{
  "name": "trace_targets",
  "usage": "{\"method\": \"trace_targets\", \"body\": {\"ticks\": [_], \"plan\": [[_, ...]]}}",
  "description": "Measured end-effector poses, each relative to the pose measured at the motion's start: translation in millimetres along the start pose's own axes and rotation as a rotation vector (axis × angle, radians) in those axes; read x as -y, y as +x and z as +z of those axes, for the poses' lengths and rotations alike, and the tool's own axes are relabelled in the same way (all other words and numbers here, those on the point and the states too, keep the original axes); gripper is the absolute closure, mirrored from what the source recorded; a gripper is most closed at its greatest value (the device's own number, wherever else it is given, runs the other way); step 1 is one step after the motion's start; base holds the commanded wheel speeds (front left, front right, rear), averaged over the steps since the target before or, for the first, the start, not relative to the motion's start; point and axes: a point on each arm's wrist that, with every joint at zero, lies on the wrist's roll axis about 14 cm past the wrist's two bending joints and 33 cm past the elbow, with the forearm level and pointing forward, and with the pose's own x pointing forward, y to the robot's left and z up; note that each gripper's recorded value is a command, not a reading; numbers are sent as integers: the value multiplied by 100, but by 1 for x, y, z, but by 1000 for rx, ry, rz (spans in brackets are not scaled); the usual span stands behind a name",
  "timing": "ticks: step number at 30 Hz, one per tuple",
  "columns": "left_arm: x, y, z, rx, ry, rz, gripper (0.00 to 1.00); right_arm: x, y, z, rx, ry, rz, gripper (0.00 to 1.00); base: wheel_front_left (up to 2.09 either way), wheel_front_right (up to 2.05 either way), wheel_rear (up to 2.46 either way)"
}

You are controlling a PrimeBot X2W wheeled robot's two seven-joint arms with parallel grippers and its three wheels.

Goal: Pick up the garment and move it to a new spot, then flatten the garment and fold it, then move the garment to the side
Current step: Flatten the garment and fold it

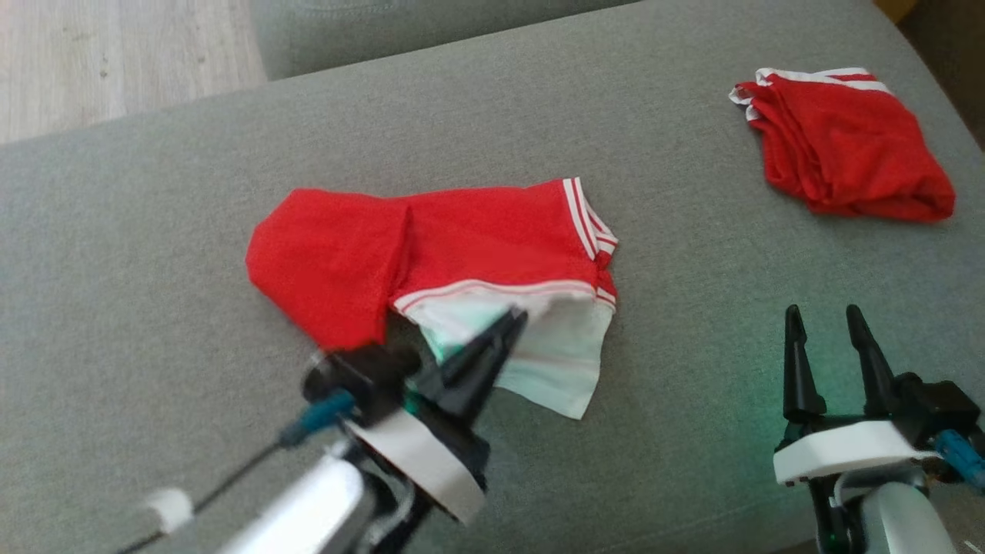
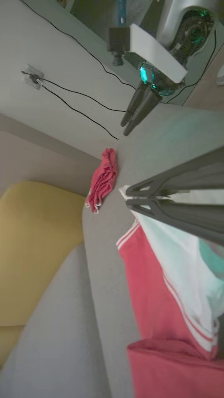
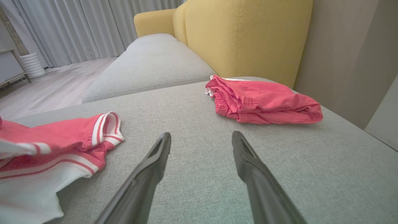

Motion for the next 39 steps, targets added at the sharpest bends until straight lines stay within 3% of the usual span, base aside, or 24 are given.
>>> {"method": "trace_targets", "body": {"ticks": [5,9,13,15,19,28,36,37,39], "plan": [[-10,-3,58,75,127,8,100,3,-5,4,12,1,-8,0,0,0,0],[2,-2,102,130,201,-46,100,14,-12,8,28,3,-41,0,0,0,0],[14,-4,126,143,177,-98,100,26,-20,12,40,16,-82,0,0,0,0],[5,-1,131,121,213,-86,100,28,-21,11,37,18,-88,0,0,0,0],[-35,20,144,65,243,-20,100,26,-18,8,26,28,-87,0,0,0,0],[-152,82,153,-74,452,177,100,16,6,20,51,47,-64,0,0,0,0],[-227,125,145,-80,558,287,100,21,12,6,-2,55,-91,0,0,0,0],[-234,128,141,-80,565,302,82,22,13,5,-4,54,-94,0,0,0,0],[-245,133,127,-103,570,313,26,24,13,5,-7,48,-100,0,0,0,0]]}}
